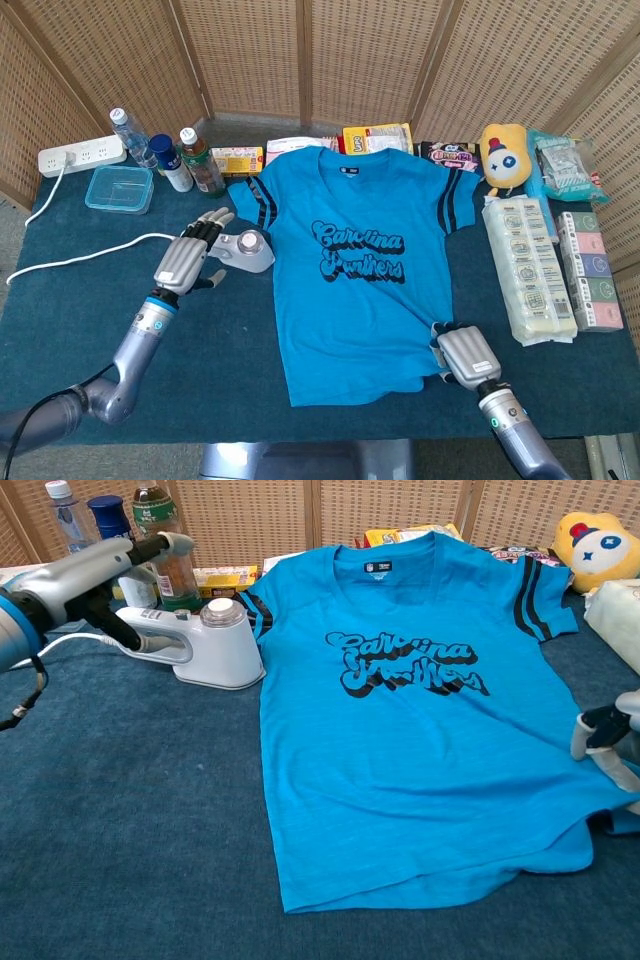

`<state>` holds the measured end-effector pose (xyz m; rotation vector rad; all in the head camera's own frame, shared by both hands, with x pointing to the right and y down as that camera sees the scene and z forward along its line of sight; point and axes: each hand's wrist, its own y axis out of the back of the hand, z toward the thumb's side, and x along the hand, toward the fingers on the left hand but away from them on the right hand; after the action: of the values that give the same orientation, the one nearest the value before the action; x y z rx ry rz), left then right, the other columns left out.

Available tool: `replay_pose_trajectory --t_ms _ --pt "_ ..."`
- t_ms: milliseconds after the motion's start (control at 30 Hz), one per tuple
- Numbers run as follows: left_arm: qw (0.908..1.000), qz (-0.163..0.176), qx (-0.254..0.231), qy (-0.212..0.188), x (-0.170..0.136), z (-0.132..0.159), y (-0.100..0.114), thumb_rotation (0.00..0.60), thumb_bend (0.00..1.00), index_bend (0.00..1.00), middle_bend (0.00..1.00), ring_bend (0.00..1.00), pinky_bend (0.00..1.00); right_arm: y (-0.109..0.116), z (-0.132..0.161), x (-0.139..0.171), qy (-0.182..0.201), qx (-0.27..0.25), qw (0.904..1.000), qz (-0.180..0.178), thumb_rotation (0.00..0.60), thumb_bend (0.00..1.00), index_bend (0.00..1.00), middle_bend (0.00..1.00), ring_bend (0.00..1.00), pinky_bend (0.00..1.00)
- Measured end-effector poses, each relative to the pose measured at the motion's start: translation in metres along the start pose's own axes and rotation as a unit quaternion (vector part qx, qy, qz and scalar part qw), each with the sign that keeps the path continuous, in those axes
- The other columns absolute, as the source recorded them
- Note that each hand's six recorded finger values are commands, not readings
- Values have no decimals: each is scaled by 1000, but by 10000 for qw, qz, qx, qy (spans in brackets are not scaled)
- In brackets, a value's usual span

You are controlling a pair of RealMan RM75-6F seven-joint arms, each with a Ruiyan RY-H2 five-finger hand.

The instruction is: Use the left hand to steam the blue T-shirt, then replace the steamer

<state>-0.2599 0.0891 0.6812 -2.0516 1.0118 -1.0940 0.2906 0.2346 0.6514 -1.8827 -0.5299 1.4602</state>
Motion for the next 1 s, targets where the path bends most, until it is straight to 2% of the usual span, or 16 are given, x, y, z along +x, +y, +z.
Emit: replay_pose_trajectory --t_ms 233,467,567,700,867,1000 --pt "10000 -56 -53 47 -35 6 21 600 283 0 0 0 120 6 -2 7 -19 -190 9996 -192 586 507 181 289 296 357" --pt "9991 -73 188 363 -77 -9 42 600 281 0 0 0 120 18 -6 12 23 -370 9979 -535 556 507 161 265 278 330" --pt "9983 -24 200 556 -96 -18 51 600 282 0 0 0 120 21 -11 14 -15 -406 9975 -585 518 496 113 229 243 289" --pt "9966 55 150 806 -115 -30 59 600 281 0 0 0 120 16 -15 17 -43 -390 9981 -465 465 396 32 150 170 204" --pt "9943 119 37 1063 -130 -44 65 600 282 0 0 0 120 8 -15 15 -73 -250 9991 -329 464 285 2 114 124 152" --pt "9940 160 9 1081 -133 -46 67 600 281 0 0 0 121 3 -14 12 -87 -73 9996 -250 465 234 0 109 114 142"
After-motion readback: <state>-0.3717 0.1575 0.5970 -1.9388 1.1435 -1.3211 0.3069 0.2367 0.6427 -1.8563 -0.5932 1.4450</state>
